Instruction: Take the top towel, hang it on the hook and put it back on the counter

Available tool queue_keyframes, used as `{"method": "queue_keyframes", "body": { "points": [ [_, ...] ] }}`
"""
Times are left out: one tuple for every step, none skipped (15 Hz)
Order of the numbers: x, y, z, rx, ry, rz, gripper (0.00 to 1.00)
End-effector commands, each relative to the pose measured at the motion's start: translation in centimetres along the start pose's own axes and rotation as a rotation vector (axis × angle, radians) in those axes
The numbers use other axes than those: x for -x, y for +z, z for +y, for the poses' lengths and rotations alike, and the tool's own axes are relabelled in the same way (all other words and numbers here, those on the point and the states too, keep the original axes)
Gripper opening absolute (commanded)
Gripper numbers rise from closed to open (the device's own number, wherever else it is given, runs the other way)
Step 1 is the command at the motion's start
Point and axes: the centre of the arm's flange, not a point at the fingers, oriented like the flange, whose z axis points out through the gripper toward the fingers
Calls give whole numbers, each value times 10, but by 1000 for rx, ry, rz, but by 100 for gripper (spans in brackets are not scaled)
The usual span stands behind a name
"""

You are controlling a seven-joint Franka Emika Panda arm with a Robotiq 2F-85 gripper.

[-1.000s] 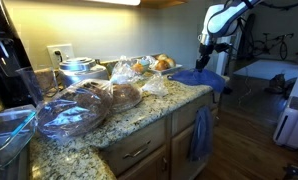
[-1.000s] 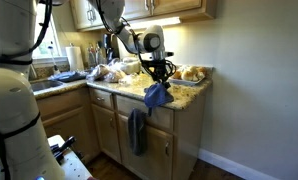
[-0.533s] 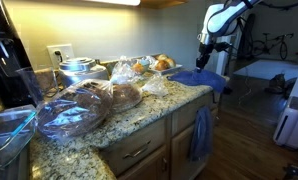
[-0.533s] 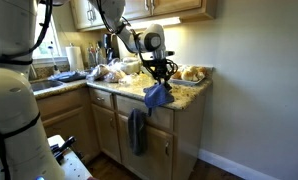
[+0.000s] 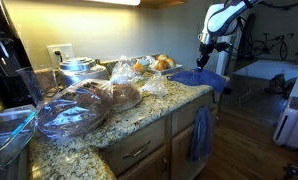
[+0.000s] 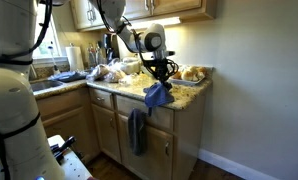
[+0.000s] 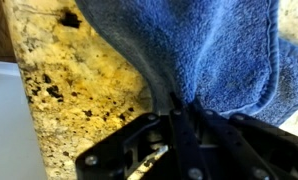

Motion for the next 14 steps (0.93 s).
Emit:
{"method": "queue_keyframes", "body": {
  "points": [
    [7, -10, 5, -5, -23, 9, 7],
    [7, -14, 4, 0, -28, 10, 7],
    [7, -19, 2, -2, -41, 11, 7],
    [7, -23, 0, 1, -51, 17, 7],
    [7, -29, -4, -3, -69, 27, 7],
    [6, -35, -7, 0, -84, 35, 7],
    [5, -42, -11, -4, -108, 48, 7],
    [5, -47, -14, -2, -122, 54, 7],
    [4, -54, -18, -2, -139, 62, 7],
    [3, -59, -20, 3, -153, 69, 7],
    [2, -64, -22, 3, -164, 75, 7],
    [0, -69, -24, 6, -172, 82, 7],
    [0, -74, -26, 10, -177, 89, 7],
    [0, -79, -27, 13, -180, 95, 7]
  ]
}}
